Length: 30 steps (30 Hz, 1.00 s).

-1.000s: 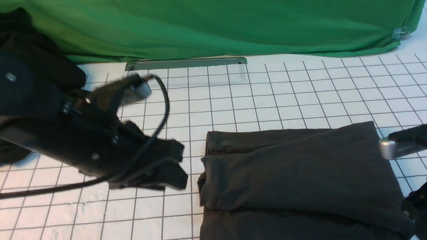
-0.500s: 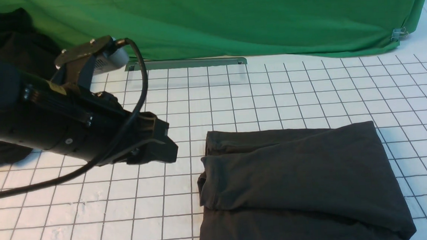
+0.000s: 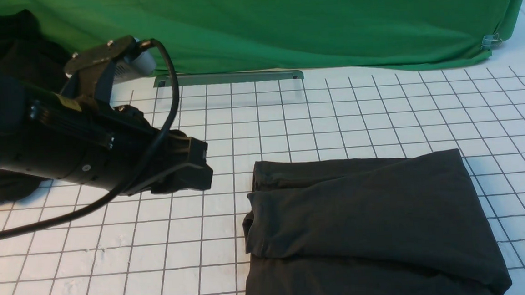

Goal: Fold a long-sleeved shirt over a white checkered tablecloth.

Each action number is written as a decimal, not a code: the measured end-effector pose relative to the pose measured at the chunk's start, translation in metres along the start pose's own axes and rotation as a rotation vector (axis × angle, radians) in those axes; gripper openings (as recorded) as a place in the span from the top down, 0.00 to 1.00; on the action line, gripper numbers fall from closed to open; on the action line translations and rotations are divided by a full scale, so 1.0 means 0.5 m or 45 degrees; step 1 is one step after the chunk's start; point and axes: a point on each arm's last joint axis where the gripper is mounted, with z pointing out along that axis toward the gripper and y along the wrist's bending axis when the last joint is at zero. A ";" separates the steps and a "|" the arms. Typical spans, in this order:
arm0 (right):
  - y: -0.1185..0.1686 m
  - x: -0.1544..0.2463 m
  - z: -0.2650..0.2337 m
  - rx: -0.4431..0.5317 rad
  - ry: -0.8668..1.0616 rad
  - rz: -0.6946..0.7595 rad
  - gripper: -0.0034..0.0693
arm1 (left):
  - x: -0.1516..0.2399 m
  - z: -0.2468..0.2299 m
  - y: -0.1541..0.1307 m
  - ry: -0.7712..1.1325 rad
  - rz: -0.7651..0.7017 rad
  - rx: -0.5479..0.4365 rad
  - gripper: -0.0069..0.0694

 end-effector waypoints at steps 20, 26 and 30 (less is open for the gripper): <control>0.000 -0.001 0.001 0.002 -0.018 0.000 0.87 | -0.012 0.000 0.005 -0.082 0.037 -0.039 0.63; 0.001 0.016 0.000 0.004 -0.016 -0.007 0.86 | -0.017 -0.001 0.006 -0.119 0.040 -0.044 0.63; 0.006 0.078 0.010 0.006 0.069 -0.012 0.85 | -0.019 -0.001 0.006 -0.132 0.041 -0.045 0.63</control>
